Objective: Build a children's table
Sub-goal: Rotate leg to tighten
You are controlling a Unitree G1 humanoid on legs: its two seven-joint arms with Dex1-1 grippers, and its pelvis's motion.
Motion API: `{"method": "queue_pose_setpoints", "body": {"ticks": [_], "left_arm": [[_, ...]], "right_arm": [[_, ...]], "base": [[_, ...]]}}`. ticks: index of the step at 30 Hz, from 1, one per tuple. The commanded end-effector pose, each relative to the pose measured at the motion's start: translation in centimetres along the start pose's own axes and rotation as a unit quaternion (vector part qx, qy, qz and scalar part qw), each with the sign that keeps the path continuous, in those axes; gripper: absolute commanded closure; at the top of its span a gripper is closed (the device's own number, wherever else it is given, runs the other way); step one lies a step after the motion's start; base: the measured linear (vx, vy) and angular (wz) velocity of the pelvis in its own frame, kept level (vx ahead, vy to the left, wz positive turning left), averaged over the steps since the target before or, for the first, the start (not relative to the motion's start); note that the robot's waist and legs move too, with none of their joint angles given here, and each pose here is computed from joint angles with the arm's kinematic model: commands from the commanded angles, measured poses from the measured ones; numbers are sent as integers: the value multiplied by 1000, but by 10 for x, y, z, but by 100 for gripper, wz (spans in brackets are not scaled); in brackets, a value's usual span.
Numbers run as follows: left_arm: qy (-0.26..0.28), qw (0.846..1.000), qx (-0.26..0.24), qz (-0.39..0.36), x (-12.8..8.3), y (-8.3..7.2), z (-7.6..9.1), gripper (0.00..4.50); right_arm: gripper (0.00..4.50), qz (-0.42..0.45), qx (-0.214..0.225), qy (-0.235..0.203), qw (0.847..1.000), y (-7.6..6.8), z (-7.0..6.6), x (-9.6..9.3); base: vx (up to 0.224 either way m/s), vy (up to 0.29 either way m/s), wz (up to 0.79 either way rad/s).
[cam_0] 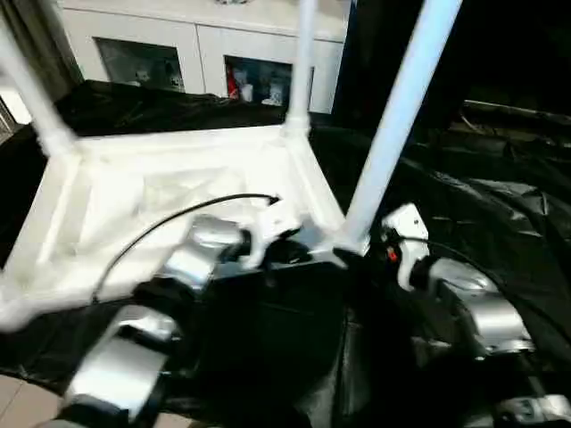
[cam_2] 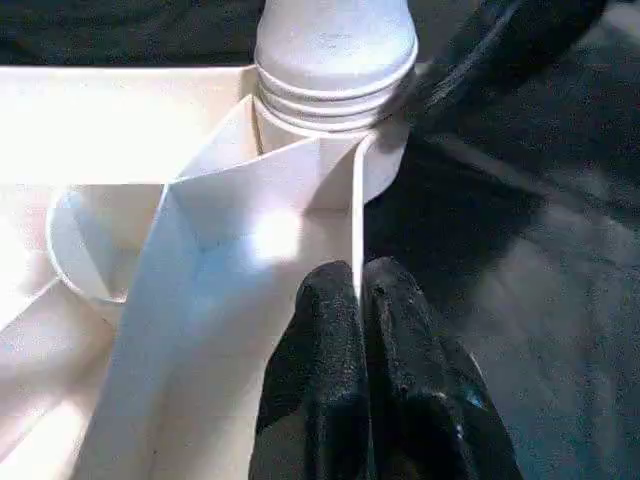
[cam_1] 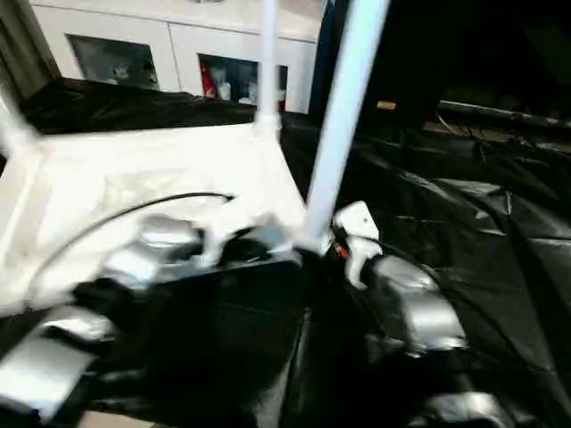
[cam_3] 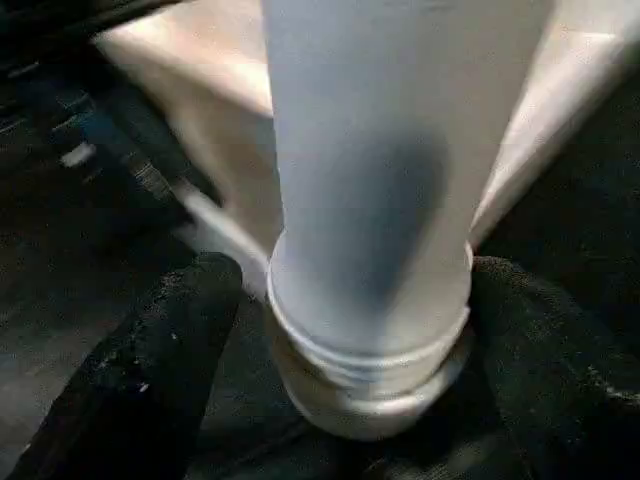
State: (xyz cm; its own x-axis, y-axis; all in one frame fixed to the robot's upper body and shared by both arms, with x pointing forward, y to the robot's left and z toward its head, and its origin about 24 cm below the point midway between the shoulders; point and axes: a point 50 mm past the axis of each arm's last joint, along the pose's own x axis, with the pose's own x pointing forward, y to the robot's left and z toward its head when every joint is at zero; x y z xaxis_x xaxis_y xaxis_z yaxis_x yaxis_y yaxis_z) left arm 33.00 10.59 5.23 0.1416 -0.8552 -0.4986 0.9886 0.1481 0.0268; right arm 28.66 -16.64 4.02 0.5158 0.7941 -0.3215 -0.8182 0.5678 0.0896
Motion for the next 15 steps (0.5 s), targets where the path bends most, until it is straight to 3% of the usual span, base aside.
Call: {"method": "queue_pose_setpoints", "body": {"ticks": [1,12,15], "left_arm": [[-15,999,2,-45,0,-7,2,450],[-1,997,-4,-73,-15,-9,-8,450],[-4,998,-4,-69,-14,-9,-7,450]], "right_arm": [[68,102,-24,-12,994,19,11,7],[68,113,-34,1,993,16,11,8],[97,117,-27,1,993,17,10,10]], "base": [[0,0,0],[0,0,0],[0,0,0]]}}
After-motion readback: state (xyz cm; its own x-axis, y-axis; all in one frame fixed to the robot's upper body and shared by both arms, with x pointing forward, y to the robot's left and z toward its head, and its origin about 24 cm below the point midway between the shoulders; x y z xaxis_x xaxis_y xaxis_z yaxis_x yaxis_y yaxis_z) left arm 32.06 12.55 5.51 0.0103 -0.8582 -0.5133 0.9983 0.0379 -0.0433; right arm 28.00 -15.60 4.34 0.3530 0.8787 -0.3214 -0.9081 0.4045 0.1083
